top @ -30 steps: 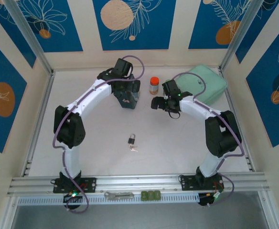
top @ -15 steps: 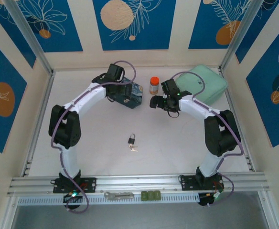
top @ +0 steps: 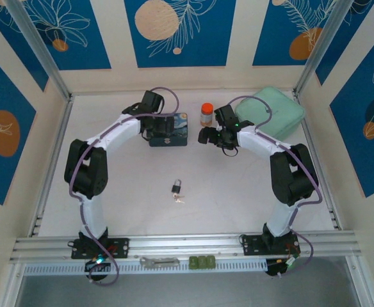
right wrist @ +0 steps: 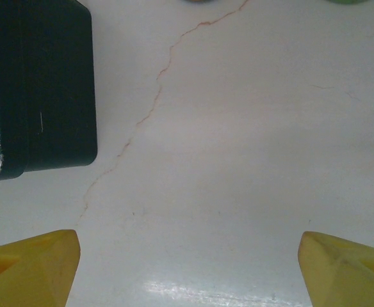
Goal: Unlock a padlock with a key
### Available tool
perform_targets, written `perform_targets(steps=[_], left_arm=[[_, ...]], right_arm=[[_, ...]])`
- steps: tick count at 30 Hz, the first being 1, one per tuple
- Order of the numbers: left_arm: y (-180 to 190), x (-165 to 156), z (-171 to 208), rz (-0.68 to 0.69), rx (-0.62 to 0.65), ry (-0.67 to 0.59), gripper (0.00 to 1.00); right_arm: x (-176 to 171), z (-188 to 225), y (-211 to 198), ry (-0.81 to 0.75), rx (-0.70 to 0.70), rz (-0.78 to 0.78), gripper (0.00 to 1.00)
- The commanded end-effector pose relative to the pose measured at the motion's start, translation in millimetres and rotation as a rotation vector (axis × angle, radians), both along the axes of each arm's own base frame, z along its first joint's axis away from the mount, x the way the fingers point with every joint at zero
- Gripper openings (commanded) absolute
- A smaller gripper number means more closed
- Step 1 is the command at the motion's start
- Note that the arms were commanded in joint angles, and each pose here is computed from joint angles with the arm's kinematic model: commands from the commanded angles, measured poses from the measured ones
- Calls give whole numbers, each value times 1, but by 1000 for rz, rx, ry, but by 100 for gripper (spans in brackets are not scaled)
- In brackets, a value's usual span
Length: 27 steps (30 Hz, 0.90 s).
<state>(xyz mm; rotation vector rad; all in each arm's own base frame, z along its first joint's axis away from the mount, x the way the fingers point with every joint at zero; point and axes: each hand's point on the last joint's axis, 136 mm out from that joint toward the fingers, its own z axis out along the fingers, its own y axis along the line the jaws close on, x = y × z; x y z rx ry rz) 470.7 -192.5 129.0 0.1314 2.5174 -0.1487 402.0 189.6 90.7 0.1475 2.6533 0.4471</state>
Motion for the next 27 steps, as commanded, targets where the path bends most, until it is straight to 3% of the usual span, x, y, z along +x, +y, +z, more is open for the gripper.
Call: perform_targets(steps=[1,8,13,18,23,27], left_arm=[[12,1,27,25,-39,-61,96],[31,-14,90,-8,-50,-251,100],[65,-32,106,50,-32,-382,100],[119,-51,78,183,40,-448,100],[161,-75,28,259,237,-428,100],[181,-81,9,305,366,-406,100]], right_arm=[[2,10,4,-15,26,10,89],[4,20,-12,-69,-13,28,92],[7,28,-36,-150,-83,54,97],[12,39,-70,-230,-151,46,97],[17,31,-106,-279,-214,9,97],[22,14,-127,-308,-239,-4,99]])
